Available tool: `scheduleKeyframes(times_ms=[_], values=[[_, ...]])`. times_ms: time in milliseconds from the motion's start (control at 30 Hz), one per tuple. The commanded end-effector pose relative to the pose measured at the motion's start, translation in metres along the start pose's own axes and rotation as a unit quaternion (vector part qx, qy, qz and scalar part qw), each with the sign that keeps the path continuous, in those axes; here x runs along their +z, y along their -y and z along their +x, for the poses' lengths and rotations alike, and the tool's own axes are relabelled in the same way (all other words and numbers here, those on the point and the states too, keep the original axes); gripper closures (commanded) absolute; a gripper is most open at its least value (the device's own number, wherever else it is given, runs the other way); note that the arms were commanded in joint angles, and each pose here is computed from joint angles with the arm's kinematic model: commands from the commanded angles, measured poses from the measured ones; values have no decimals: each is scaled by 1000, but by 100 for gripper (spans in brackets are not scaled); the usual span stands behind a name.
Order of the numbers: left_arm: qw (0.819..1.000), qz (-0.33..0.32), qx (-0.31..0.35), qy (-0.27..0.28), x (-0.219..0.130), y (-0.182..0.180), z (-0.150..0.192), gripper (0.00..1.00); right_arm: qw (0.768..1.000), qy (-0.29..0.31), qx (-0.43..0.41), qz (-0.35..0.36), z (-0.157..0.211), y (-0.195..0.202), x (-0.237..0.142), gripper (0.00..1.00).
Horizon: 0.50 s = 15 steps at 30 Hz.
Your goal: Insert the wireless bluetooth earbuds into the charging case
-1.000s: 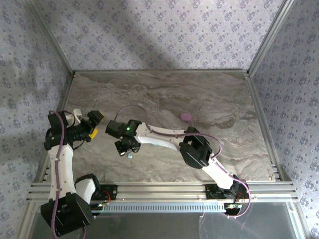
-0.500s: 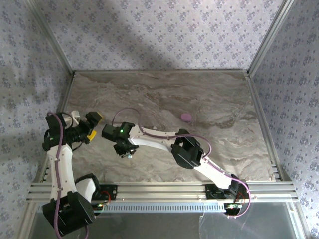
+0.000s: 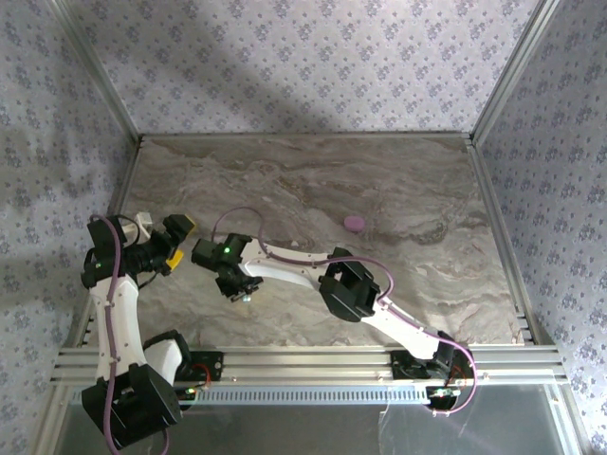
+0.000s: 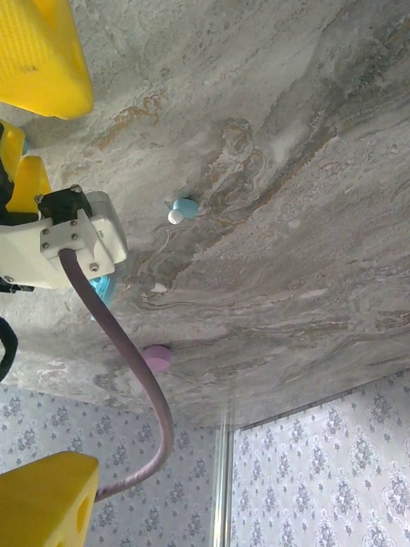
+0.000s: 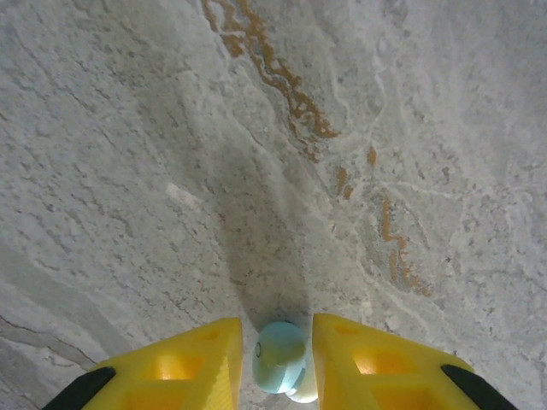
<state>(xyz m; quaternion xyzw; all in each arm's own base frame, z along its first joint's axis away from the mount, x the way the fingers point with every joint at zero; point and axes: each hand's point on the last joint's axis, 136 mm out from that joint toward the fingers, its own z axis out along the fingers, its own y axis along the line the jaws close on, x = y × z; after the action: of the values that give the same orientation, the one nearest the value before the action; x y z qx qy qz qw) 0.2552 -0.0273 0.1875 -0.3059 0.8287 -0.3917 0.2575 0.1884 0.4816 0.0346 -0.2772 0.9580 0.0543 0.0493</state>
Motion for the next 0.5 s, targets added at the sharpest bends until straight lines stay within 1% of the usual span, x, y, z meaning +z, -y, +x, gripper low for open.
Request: scheduleKeyframes(times_ms=[0, 467], values=[[1000, 0, 6, 0, -1, -2, 1, 0, 1000, -10, -1, 21, 3, 6, 3, 71], [1000, -1, 3, -2, 0, -4, 2, 0, 1000, -21, -4, 22, 5, 4, 11, 72]])
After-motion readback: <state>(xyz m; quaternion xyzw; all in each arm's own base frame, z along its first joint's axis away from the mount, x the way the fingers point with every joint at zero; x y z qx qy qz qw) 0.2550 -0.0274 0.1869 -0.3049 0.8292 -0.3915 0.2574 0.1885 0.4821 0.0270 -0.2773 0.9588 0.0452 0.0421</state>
